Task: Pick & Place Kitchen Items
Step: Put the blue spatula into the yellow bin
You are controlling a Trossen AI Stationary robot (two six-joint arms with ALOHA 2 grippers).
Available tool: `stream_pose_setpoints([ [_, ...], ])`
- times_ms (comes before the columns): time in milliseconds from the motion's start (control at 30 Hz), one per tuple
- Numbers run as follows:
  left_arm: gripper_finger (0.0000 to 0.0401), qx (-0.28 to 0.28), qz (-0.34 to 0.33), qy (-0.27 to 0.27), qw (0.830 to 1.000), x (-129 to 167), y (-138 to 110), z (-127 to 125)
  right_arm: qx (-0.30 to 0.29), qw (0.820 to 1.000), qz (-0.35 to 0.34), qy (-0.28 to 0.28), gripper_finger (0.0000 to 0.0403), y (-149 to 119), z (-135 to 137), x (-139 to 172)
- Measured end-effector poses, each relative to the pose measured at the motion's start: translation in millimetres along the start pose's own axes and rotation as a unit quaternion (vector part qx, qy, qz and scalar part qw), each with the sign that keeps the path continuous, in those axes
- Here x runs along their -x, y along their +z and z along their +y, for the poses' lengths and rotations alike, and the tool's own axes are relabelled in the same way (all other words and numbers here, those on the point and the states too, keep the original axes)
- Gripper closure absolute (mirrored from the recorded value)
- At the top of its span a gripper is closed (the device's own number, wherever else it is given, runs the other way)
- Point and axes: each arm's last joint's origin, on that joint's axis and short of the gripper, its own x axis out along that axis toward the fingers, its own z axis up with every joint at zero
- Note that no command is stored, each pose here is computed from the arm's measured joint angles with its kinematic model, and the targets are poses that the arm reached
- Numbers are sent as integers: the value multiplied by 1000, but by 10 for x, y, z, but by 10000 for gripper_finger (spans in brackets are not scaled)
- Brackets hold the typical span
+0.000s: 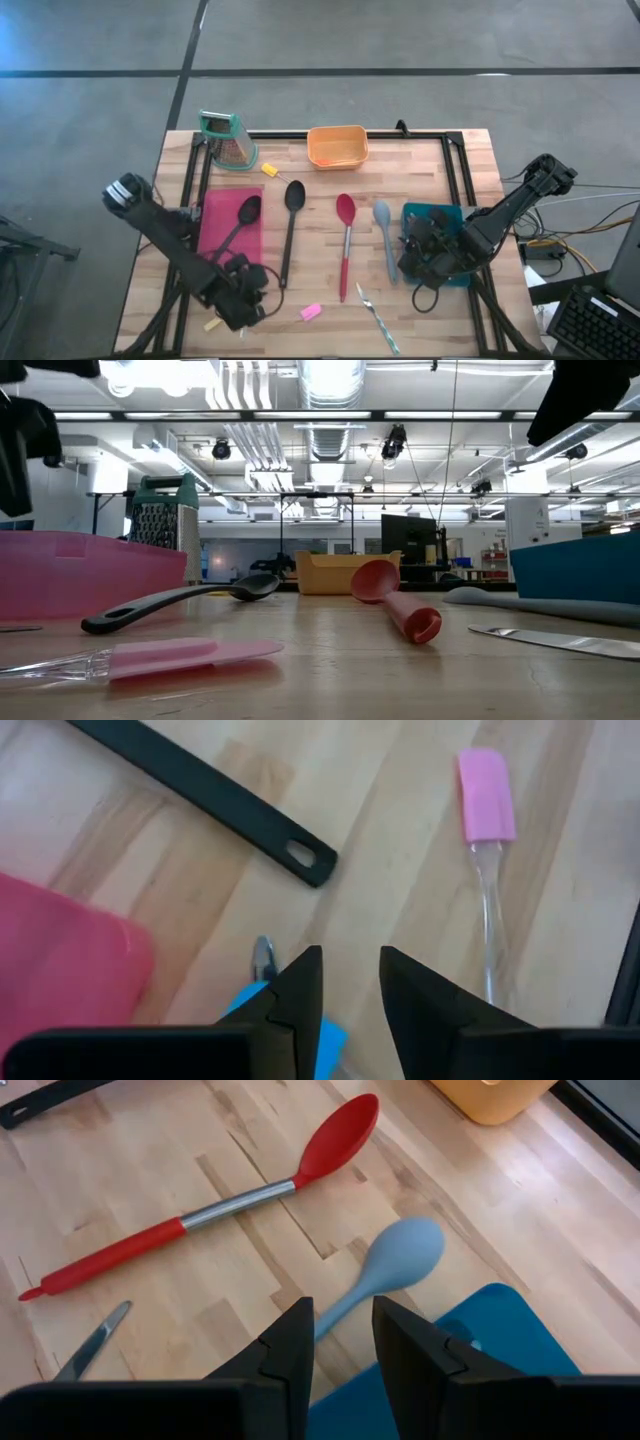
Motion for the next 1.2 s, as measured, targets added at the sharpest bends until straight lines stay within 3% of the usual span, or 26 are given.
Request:
stream_pose_setpoints([
  [267,296,-31,40,91,995,15,-11,-329,2,1000,0,-1,319,-5,-2,-5],
  [467,296,-23,102,95,990,-96,-66,-436,4,1000,1,-3,317,-18,-6,-18],
  [667,300,0,157,96,983,-134,-116,-422,5,1000,2,-6,298,-34,-13,-34],
  [1200,302,25,148,135,979,-228,110,-260,-7,1000,2,-8,258,-52,-17,-53],
])
